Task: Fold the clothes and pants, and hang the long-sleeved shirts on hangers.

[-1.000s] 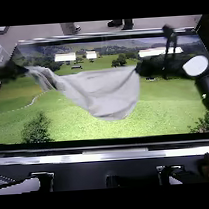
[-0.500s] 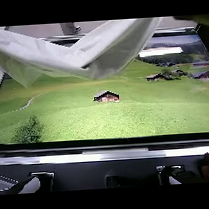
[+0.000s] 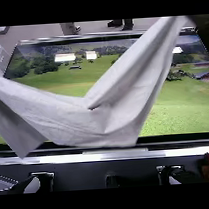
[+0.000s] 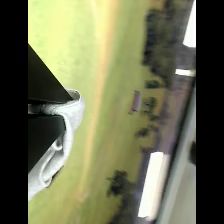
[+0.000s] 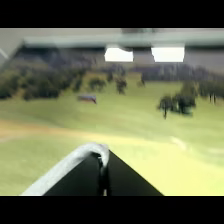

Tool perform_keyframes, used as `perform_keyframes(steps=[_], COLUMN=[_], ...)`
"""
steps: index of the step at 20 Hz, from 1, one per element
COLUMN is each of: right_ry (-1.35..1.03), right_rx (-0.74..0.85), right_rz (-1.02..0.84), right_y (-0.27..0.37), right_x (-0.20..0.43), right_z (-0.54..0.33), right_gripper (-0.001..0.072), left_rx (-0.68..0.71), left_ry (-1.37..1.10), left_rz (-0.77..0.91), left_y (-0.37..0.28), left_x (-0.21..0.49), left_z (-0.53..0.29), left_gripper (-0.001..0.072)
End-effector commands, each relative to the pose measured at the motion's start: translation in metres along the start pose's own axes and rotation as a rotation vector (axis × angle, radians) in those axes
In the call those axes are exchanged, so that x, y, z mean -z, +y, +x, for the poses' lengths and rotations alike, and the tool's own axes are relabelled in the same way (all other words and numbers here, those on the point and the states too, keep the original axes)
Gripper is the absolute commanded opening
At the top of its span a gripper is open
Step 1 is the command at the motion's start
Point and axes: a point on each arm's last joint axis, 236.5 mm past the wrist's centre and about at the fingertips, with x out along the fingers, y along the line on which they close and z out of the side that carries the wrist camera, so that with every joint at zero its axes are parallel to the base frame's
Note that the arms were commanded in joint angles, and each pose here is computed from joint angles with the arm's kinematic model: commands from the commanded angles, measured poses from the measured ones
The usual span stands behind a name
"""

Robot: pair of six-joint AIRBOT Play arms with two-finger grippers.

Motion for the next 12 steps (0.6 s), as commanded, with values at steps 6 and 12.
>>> perform_keyframes(steps=[6,12], right_ry=[0.661,0.742], right_rx=[0.117,0.170], right_rz=[0.195,0.215], right_y=[-0.124,-0.174], right_x=[0.195,0.275], right_z=[0.253,0.330], right_gripper=[0.0029,0.0029], left_rx=[-0.053,-0.009], left_ry=[0.537,0.659], left_rz=[-0.242,-0.349], left_y=[0.148,0.179], left_x=[0.188,0.245], left_z=[0.286,0.372], left_gripper=[0.0019,0.0073])
